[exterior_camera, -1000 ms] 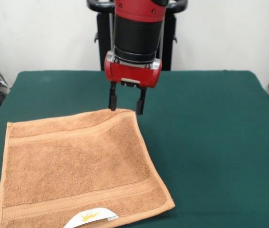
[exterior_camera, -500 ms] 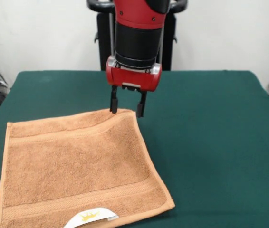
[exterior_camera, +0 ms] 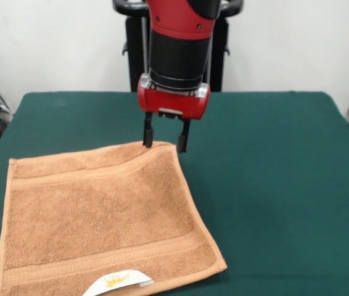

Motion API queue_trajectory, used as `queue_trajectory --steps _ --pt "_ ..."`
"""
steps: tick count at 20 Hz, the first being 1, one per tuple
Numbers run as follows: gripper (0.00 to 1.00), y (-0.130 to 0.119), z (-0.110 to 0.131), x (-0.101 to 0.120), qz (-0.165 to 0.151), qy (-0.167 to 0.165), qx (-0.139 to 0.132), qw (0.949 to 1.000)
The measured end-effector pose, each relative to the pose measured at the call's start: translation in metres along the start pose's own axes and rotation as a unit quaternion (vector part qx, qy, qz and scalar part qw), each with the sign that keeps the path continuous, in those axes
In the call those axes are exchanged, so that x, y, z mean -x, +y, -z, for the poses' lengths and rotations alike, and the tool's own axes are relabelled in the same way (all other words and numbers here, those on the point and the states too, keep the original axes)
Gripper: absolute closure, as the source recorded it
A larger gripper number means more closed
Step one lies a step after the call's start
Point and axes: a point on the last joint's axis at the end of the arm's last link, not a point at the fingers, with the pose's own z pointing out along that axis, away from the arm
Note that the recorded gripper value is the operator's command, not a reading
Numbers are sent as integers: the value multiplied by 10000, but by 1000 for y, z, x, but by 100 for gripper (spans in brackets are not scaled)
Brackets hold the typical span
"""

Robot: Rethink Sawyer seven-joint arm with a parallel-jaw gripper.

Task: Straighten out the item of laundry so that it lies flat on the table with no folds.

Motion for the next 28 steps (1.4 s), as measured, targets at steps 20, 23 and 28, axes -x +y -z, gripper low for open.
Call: queue_trajectory --steps 20,23,28 --pt "0 1 -7 1 7 -115 -6 9999" --pt "0 1 -7 1 8 -144 -7 9999" --pt "0 1 -8 2 8 -184 -9 9998"
